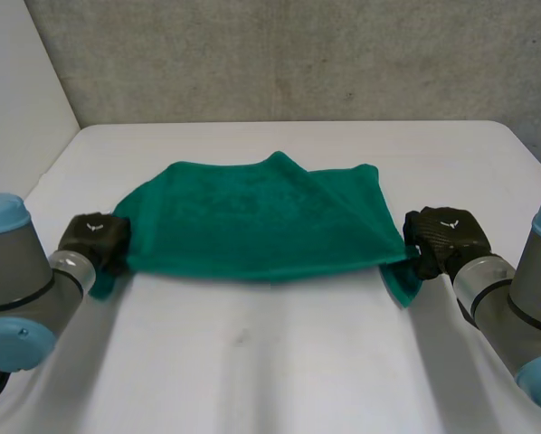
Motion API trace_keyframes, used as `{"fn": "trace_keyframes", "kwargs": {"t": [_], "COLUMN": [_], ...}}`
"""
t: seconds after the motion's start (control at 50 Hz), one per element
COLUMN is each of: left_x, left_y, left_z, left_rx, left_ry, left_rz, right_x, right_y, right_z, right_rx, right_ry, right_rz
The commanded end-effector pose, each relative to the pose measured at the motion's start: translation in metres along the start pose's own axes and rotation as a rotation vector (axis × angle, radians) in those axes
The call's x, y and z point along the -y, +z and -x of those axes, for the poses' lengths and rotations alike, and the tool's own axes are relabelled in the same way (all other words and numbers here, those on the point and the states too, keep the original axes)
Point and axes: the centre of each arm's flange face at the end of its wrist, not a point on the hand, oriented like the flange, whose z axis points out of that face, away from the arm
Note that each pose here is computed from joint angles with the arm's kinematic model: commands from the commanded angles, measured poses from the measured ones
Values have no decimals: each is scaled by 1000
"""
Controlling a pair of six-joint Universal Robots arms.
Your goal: Fold the towel.
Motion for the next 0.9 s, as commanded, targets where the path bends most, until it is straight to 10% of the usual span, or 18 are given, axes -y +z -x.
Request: {"fn": "trace_keyframes", "kwargs": {"t": [0.02,0.56,0.9], "left_x": [14,-7,98], "left_y": [-9,-7,-129], "left_z": [3,-5,26], "left_rx": [9,-14,75], "left_ry": [3,2,86], "left_rz": [-45,15,-208], "right_x": [1,4,114], "right_y": [1,2,-80], "right_z": [0,-2,-21], "right_rx": [0,-3,-88], "right_ry": [-5,-11,-499], "right_rz": [-5,-9,-118]}}
